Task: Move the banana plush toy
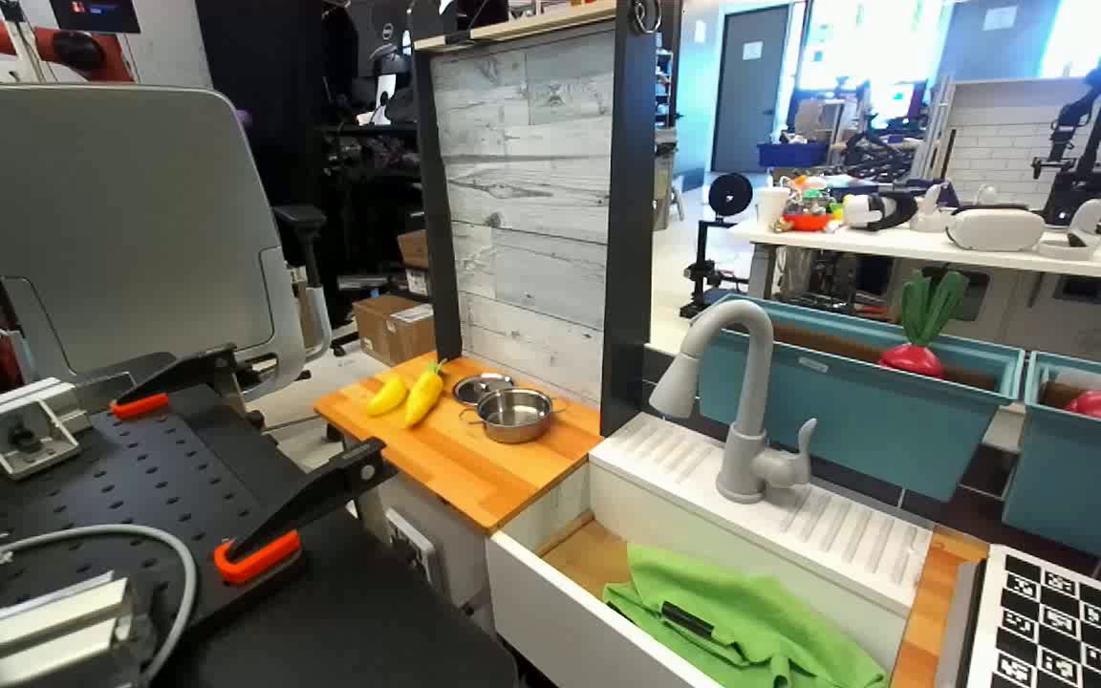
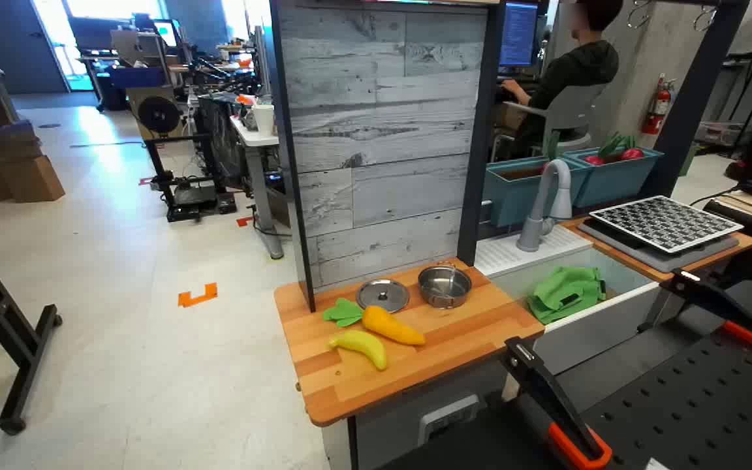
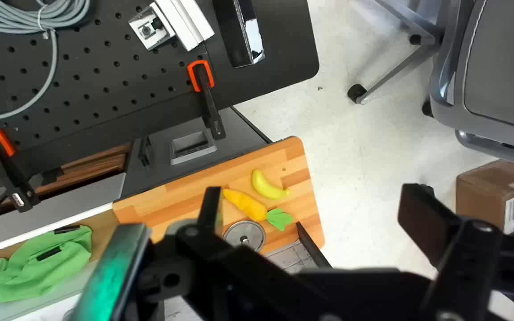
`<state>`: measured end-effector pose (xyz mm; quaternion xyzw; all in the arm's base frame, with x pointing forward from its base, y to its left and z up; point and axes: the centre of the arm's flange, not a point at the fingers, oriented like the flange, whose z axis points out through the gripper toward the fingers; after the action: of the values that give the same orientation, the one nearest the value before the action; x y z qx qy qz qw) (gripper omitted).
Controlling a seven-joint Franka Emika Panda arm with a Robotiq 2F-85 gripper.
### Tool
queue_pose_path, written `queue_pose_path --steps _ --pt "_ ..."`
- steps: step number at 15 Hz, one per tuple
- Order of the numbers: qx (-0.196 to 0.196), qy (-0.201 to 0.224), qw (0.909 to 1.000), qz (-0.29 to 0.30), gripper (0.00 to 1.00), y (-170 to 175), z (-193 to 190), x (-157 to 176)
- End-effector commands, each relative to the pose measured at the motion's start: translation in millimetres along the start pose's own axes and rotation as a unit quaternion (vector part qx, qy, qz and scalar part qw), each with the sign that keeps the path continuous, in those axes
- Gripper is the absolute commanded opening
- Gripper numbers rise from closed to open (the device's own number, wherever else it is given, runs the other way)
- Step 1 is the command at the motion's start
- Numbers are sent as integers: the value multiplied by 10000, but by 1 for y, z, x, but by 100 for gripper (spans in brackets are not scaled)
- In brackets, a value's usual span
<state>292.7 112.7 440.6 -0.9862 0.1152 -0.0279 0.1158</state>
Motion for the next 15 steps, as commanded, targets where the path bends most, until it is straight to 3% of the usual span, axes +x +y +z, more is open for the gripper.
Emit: queue_pose_path --steps 1,9,15 --pt "0 0 10000 0 100 0 0 0" --pt "-16 21 10000 9 100 -2 3 1" --pt "-332 -34 9994 59 100 -27 41 25"
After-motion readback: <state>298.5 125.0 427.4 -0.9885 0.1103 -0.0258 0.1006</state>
